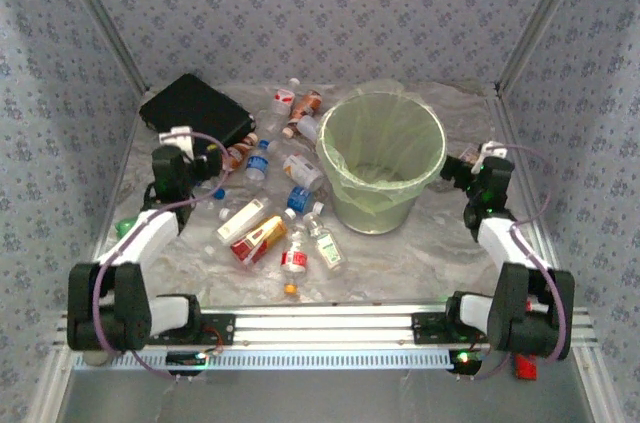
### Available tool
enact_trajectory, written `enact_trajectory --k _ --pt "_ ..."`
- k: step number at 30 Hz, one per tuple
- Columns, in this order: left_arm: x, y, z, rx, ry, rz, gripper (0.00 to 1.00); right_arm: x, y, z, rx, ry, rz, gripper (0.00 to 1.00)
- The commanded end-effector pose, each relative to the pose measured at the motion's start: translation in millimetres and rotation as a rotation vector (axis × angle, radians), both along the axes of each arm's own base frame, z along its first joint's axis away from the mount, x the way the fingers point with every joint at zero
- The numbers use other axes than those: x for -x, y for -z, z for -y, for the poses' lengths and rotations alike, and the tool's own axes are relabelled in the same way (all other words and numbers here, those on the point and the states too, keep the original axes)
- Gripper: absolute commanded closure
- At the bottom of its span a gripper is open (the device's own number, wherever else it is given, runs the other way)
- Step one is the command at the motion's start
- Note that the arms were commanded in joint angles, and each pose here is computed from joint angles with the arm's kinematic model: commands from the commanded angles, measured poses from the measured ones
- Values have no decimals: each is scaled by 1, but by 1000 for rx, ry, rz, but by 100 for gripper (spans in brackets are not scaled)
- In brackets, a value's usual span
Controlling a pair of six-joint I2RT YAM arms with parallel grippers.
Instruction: Put the plastic bottles in the bin
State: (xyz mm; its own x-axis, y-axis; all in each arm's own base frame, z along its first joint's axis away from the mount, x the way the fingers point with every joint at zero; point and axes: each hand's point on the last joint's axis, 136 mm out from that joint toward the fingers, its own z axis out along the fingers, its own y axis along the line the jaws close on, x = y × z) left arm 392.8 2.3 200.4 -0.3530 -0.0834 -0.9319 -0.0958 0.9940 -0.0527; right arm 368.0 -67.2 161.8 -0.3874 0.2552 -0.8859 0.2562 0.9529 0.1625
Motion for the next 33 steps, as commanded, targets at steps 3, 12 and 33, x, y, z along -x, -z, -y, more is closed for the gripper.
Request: enact_trajectory --k 3,12,33 --pt "55 15 6 57 -91 -339 1 52 20 -2 -247 106 -302 0" --pt "132 37 -10 476 -432 -419 2 64 -29 -35 -370 -42 -348 0" --pt "86 110 -116 975 -865 -268 7 63 -81 -70 -351 -273 -325 0"
